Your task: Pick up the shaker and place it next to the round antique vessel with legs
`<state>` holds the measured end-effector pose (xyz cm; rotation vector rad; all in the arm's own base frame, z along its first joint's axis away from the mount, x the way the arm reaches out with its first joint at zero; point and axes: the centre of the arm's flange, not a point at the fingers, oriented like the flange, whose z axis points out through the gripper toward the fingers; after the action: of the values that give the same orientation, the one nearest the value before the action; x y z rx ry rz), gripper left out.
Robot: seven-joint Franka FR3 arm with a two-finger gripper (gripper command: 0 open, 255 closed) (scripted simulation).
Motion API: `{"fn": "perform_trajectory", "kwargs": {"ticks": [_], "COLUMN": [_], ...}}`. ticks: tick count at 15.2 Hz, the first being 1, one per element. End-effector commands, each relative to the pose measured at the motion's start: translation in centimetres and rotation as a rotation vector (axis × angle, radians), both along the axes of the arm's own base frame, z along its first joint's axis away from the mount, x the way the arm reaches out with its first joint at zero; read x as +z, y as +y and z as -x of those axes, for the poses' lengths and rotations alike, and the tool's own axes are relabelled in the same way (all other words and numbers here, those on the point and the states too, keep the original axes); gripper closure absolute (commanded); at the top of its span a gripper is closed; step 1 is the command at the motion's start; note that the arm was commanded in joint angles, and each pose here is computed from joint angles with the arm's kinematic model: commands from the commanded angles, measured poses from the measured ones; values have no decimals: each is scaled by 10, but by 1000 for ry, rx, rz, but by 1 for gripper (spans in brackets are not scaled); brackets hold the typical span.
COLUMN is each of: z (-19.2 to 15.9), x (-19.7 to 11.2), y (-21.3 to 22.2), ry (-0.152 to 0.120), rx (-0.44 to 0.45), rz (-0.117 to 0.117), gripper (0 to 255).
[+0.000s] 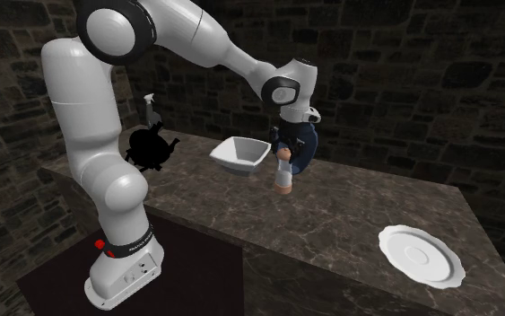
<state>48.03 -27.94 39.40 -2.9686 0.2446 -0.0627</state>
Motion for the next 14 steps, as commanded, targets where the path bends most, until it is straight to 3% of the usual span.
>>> {"fn": "perform_trajectory", "kwargs": {"ticks": [1,4,14], "z": [0,0,0], "x": [0,0,53], "y": [0,0,0], "ry": [0,0,0], "rx": [0,0,0], "rz": [0,0,0], "gripper": [255,255,255]}}
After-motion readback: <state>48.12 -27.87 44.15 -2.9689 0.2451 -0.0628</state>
